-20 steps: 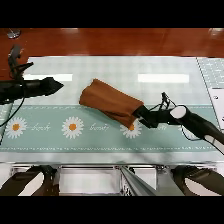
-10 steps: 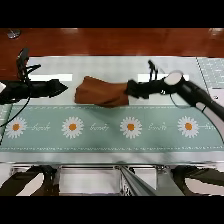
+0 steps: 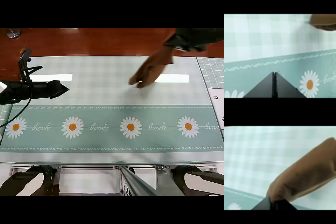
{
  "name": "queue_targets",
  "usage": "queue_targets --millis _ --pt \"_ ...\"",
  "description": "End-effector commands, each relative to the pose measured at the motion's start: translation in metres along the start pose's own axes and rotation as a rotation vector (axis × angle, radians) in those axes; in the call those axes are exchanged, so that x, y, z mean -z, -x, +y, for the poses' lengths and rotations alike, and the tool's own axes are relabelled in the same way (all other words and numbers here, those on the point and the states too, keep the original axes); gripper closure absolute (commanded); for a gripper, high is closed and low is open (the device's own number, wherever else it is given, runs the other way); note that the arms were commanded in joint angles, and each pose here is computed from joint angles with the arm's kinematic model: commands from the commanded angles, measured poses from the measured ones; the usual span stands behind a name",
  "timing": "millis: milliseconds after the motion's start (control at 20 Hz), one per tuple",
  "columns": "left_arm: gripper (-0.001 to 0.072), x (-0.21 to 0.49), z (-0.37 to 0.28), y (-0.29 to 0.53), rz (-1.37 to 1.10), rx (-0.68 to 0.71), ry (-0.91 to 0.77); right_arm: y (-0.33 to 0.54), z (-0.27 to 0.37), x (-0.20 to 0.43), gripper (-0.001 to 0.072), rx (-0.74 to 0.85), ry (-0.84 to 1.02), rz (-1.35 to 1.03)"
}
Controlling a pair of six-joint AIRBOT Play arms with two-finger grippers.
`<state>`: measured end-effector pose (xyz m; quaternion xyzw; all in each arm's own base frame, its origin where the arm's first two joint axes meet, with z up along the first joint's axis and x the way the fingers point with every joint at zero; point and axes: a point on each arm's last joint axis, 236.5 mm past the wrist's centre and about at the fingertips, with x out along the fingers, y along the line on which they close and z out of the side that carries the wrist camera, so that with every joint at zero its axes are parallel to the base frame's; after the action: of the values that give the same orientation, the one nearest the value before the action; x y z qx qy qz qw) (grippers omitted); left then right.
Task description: Fold the shirts.
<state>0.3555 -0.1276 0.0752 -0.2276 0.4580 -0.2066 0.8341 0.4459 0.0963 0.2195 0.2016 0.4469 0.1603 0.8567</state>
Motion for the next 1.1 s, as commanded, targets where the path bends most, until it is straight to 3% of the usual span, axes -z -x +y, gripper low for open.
queue_targets --millis 0,200,450,700,750,800,850,1050 --pt "0.0686 0.0 0.0 0.0 0.001 0.0 0.0 0.064 -0.074 0.011 0.0696 0.248 -0.1 0.0" --pt "0.0685 0.0 0.0 0.0 0.002 0.0 0.0 0.105 -0.151 0.063 0.0696 0.418 -0.334 0.014" --pt "0.0686 0.0 0.0 0.0 0.002 0.0 0.0 0.169 -0.249 0.197 0.0696 0.757 -0.704 0.04" --pt "0.0686 0.001 -0.002 -0.001 0.005 0.003 -0.004 0.21 -0.28 0.341 0.0684 1.026 -0.994 0.172" --pt "0.0686 0.002 -0.002 -0.001 0.005 0.003 -0.005 0.207 -0.279 0.361 0.048 1.028 -1.015 0.225" --pt "0.0685 0.0 -0.002 -0.001 0.0 0.002 -0.005 0.197 -0.277 0.37 0.0124 0.999 -1.017 0.265" --pt "0.0684 -0.002 -0.001 -0.001 -0.009 0.0 -0.005 0.187 -0.275 0.366 0.0087 0.95 -1.011 0.265" --pt "0.0686 -0.05 -0.006 0.016 -0.146 -0.013 -0.029 0.194 -0.283 0.289 0.0116 0.85 -0.932 0.075"
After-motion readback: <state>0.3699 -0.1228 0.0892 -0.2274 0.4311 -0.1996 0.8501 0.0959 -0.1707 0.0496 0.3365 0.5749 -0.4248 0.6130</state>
